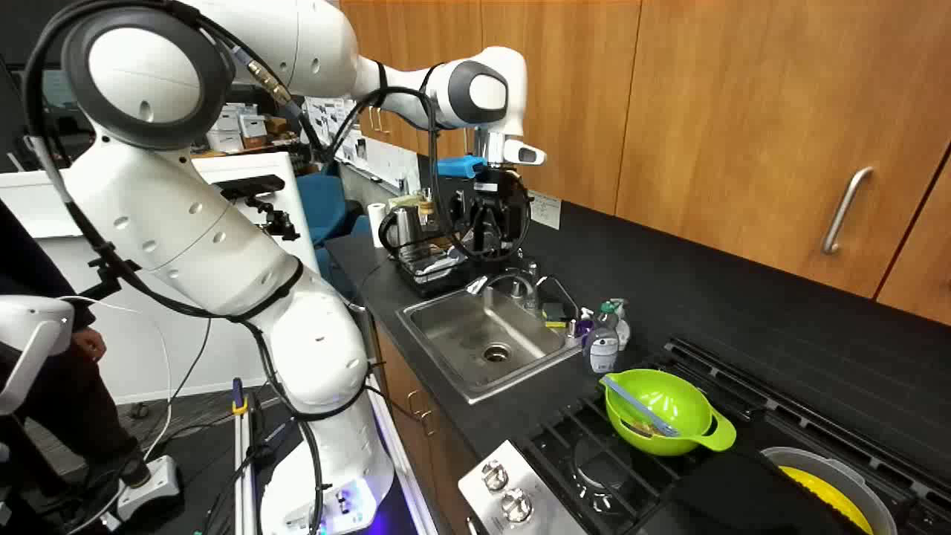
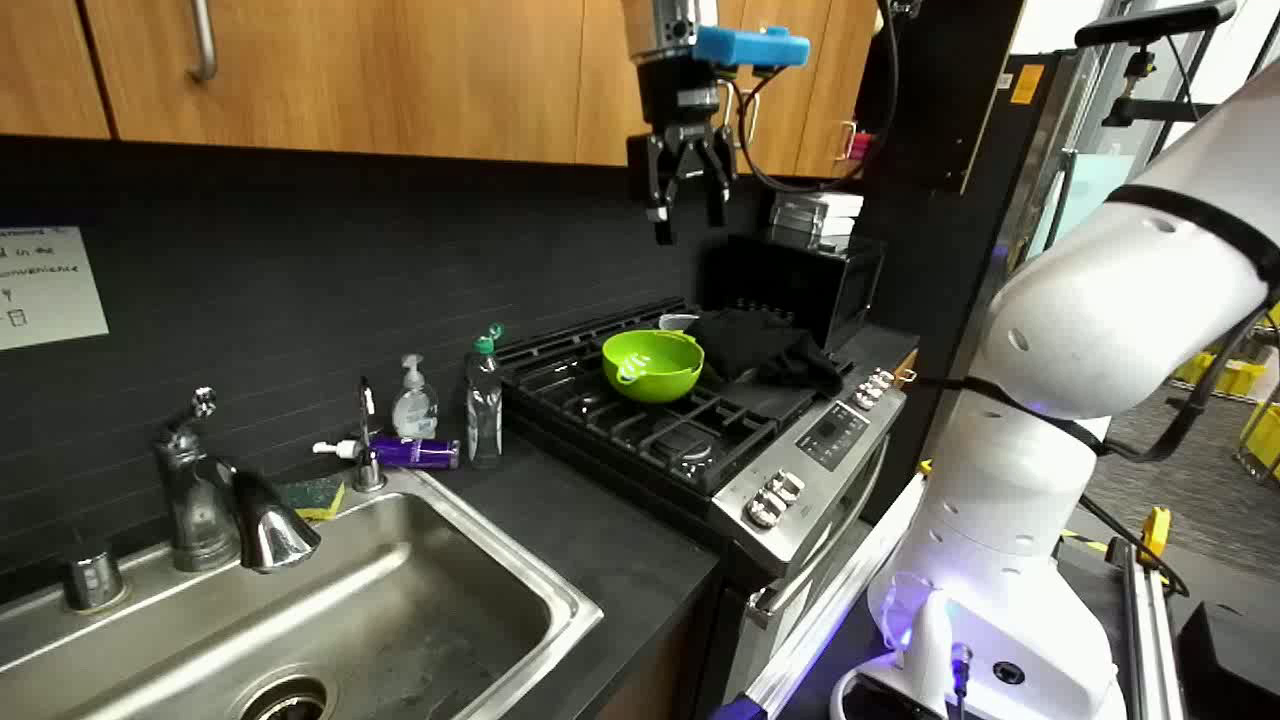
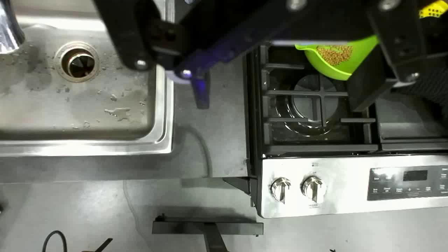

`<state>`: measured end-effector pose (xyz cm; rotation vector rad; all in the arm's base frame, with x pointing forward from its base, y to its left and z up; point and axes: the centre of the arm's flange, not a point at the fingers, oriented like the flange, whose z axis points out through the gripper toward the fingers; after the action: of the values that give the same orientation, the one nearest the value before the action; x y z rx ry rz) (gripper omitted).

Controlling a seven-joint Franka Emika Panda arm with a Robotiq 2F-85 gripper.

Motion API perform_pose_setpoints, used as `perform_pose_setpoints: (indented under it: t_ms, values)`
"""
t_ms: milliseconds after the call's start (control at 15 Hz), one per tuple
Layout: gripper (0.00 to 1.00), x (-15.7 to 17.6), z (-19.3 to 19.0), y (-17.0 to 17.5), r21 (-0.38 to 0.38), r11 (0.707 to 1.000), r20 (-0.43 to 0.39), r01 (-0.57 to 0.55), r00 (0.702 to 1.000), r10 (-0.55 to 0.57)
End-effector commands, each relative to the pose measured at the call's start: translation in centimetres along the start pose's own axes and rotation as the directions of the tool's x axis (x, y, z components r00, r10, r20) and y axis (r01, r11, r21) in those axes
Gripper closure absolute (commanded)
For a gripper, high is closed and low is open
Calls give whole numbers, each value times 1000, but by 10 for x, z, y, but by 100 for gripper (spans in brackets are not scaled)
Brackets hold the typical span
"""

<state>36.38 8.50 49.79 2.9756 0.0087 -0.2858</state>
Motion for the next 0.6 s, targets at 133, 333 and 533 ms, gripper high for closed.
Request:
perform_pose_setpoints:
  t_ms: [133, 333, 533]
  values:
    - [0, 0, 0, 0, 0, 1000, 0, 0, 1000, 0]
    - [0, 0, 0, 0, 0, 1000, 0, 0, 1000, 0]
    - [0, 2, -1, 4, 11, 1000, -2, -4, 1000, 4]
